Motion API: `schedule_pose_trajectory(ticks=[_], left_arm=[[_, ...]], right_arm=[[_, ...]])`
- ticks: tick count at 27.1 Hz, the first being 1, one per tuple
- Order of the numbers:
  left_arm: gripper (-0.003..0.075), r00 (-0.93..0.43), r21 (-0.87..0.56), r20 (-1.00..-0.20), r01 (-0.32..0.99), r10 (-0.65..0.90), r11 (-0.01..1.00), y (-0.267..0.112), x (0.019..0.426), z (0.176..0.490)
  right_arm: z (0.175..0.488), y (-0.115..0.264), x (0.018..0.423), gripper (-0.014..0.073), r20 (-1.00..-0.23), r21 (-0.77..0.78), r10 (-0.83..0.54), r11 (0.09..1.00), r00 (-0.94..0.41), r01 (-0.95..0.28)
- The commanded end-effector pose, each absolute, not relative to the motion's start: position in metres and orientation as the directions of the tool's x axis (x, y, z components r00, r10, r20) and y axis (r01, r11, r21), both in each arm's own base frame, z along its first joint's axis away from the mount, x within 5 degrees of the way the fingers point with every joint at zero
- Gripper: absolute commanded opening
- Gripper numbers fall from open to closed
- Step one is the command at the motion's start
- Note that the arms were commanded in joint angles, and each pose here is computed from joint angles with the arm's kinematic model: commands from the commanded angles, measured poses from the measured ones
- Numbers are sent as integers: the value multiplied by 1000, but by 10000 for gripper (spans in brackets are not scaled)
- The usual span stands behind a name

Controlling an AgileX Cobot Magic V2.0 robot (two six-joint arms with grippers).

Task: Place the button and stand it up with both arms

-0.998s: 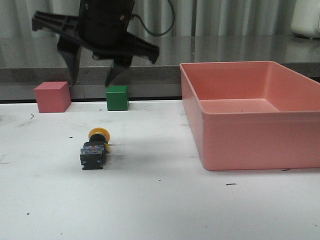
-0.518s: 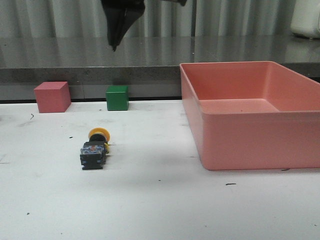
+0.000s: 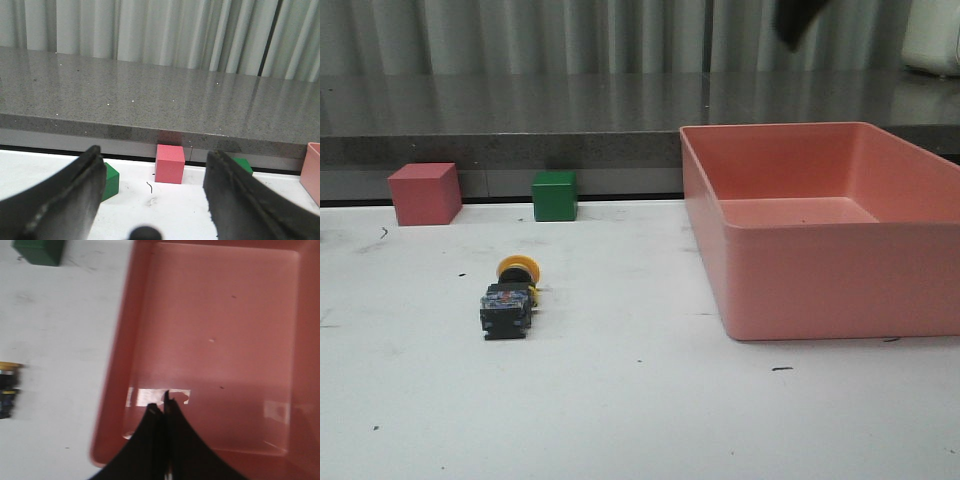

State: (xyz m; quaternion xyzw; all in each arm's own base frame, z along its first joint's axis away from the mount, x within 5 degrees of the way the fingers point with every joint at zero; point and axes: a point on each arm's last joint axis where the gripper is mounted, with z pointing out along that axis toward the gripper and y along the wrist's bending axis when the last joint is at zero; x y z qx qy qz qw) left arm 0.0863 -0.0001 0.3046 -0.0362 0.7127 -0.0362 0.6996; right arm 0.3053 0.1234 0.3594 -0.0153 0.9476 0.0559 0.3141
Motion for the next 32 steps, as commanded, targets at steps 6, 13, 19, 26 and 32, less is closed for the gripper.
schedule_pose_trajectory(ticks=[6, 13, 19, 26, 32], left_arm=[[417, 90, -109, -990, 9, -110, 994, 0, 86, 324], [417, 90, -109, -990, 9, -110, 994, 0, 86, 324], [417, 90, -109, -990, 9, -110, 994, 0, 86, 324], [417, 90, -109, -990, 9, -110, 994, 0, 86, 324], [417, 90, -109, -990, 9, -110, 994, 0, 86, 324]], right_arm=[[376, 45, 234, -62, -737, 72, 67, 997, -673, 20], [352, 27, 169, -62, -818, 36, 24, 999, -575, -9], [324, 8, 108, -62, -913, -23, -35, 999, -407, -35], [312, -2, 60, -62, -983, 16, 5, 998, -181, -61], [313, -4, 50, -62, -991, 27, 18, 998, -130, -63]])
